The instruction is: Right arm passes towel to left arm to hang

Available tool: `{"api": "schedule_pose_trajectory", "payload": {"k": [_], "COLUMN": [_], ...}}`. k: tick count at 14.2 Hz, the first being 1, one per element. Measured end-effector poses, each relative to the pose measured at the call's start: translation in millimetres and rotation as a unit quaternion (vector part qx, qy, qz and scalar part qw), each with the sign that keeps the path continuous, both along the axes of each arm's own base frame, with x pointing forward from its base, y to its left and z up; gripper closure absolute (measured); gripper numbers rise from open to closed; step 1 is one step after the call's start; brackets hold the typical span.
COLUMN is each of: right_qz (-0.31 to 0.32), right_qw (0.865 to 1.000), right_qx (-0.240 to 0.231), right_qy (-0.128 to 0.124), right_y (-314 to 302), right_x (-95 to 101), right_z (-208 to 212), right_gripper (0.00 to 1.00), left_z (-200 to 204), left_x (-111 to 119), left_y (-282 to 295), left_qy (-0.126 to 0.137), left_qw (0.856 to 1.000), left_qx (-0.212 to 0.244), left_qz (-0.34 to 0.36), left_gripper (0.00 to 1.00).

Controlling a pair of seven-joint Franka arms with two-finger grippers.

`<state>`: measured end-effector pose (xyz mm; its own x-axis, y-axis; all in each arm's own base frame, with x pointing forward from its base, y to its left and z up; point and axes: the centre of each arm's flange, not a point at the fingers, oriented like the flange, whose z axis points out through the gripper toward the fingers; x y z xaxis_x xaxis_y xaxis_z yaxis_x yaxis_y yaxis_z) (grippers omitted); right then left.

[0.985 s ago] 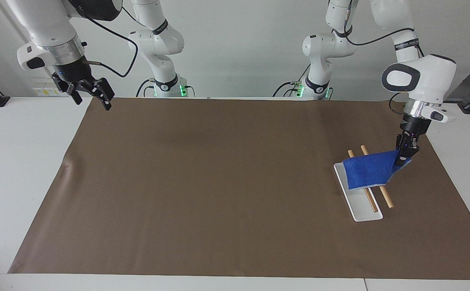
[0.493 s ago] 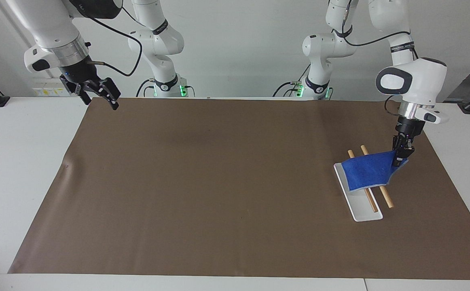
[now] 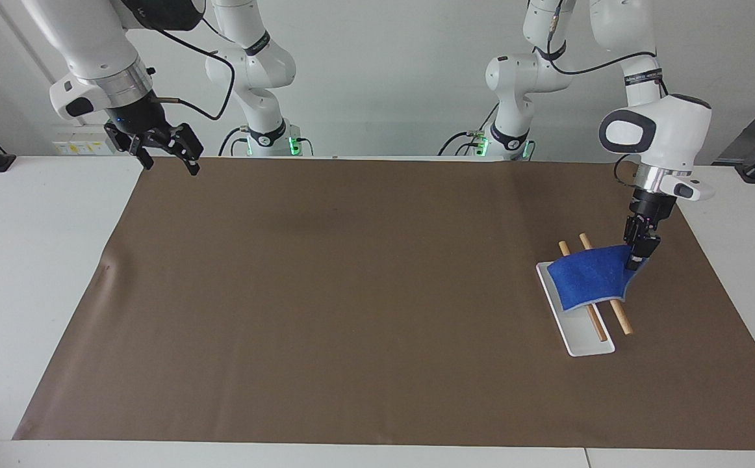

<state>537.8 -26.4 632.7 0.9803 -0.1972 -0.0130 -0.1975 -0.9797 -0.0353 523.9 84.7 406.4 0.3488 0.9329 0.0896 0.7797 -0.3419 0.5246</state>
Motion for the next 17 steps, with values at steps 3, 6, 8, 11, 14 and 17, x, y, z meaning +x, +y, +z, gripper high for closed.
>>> {"api": "schedule_pose_trajectory", "payload": {"k": [3, 6, 8, 11, 14, 17], "right_qz": [0.000, 0.003, 0.005, 0.007, 0.007, 0.007], "right_qw": [1.000, 1.000, 1.000, 1.000, 1.000, 1.000], "right_qx": [0.000, -0.013, -0.018, -0.019, -0.020, -0.020], "right_qy": [0.000, 0.001, 0.003, 0.002, 0.002, 0.003], "right_y": [0, -1, 0, 2, 3, 3], "right_x": [0.0, -0.1, -0.2, -0.5, -0.8, -0.8], "right_z": [0, -1, -2, -1, -1, -2], "right_gripper": [0.00, 0.00, 0.00, 0.00, 0.00, 0.00], "left_z": [0, 1, 5, 24, 51, 68], "left_x": [0, 1, 3, 17, 33, 46], "left_y": [0, 0, -1, -14, -22, -27], "left_qy": [-0.001, -0.002, -0.001, 0.034, 0.092, 0.132], "left_qw": [1.000, 1.000, 1.000, 0.995, 0.978, 0.962], "left_qx": [0.000, 0.001, -0.001, 0.040, 0.104, 0.124], "left_qz": [0.000, 0.000, -0.004, -0.080, -0.155, -0.205], "left_gripper": [0.23, 0.00, 0.00, 0.00, 0.00, 0.00]}}
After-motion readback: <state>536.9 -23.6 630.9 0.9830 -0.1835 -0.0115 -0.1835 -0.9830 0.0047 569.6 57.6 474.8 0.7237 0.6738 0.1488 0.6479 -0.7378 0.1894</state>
